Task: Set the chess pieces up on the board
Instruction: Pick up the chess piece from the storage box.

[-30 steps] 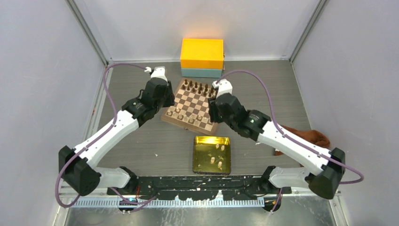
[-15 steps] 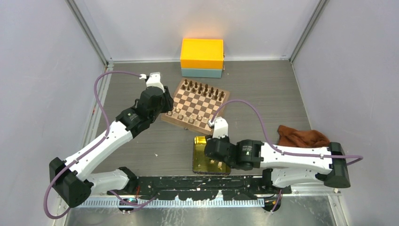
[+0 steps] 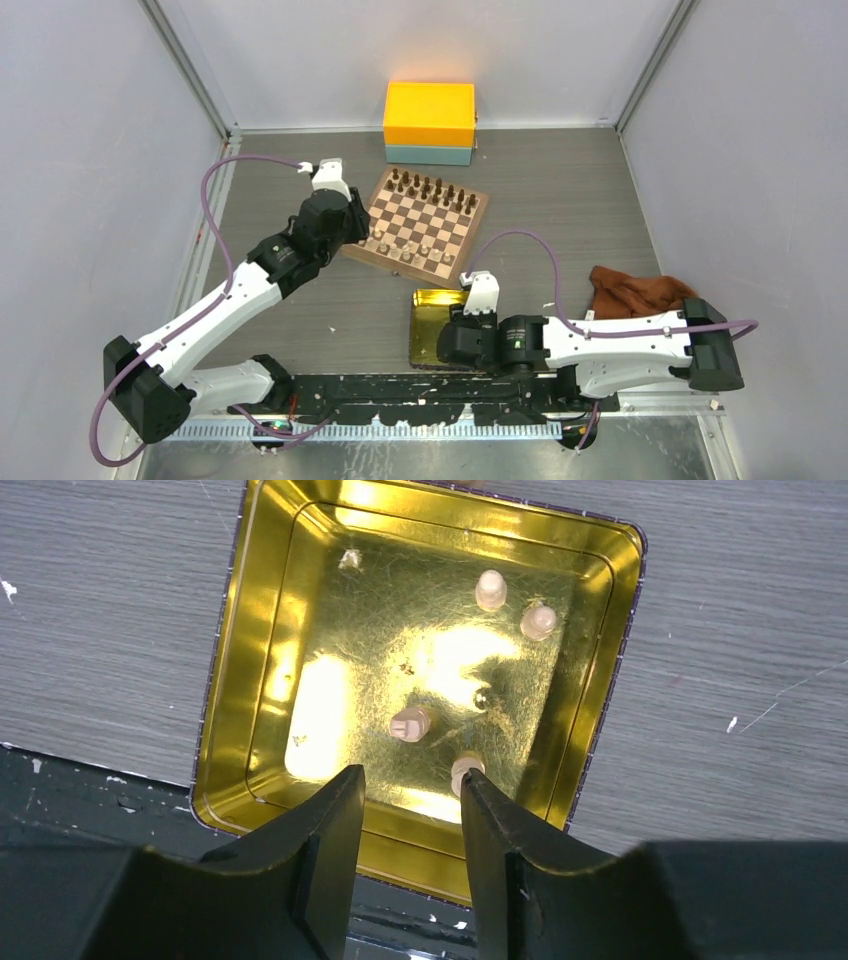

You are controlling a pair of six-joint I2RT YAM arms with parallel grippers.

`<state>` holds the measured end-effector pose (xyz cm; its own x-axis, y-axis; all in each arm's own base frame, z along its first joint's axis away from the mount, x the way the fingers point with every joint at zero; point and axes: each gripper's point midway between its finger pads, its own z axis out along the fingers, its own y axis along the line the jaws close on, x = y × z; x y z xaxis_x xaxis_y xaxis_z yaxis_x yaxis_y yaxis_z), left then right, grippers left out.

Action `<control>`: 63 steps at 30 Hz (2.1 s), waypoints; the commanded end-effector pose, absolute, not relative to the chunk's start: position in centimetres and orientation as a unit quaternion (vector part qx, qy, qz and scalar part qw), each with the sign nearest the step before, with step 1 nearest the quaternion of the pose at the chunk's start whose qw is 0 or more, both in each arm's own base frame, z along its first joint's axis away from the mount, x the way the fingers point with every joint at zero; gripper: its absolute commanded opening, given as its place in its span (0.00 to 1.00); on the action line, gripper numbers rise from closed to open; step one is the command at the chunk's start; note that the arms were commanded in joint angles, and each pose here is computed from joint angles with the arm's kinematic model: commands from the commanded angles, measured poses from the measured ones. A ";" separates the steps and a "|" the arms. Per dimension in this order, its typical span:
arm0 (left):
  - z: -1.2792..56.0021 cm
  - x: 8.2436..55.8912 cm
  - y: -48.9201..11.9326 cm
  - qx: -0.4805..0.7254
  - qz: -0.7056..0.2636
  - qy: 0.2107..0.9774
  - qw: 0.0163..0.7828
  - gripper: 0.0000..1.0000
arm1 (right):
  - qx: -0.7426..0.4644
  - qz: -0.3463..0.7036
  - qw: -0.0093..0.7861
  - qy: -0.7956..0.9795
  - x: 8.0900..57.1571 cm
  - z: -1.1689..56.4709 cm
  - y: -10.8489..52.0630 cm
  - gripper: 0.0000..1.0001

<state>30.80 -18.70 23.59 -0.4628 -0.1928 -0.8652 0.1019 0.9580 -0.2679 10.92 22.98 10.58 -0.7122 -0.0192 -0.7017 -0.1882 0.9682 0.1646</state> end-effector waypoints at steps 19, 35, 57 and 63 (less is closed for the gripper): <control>25.2 31.3 -18.8 -0.047 -0.159 0.820 0.548 0.34 | -0.012 0.148 0.363 0.920 10.8 8.8 25.0 0.47; 25.1 31.1 -18.5 -0.052 -0.161 0.817 0.551 0.33 | -0.003 0.145 0.349 0.926 11.4 6.9 24.9 0.45; 24.9 31.0 -18.0 -0.054 -0.155 0.814 0.557 0.33 | -0.012 0.125 0.326 0.937 12.5 4.8 24.8 0.38; 24.8 31.0 -18.0 -0.055 -0.153 0.815 0.556 0.33 | -0.012 0.118 0.326 0.938 12.5 4.8 24.4 0.28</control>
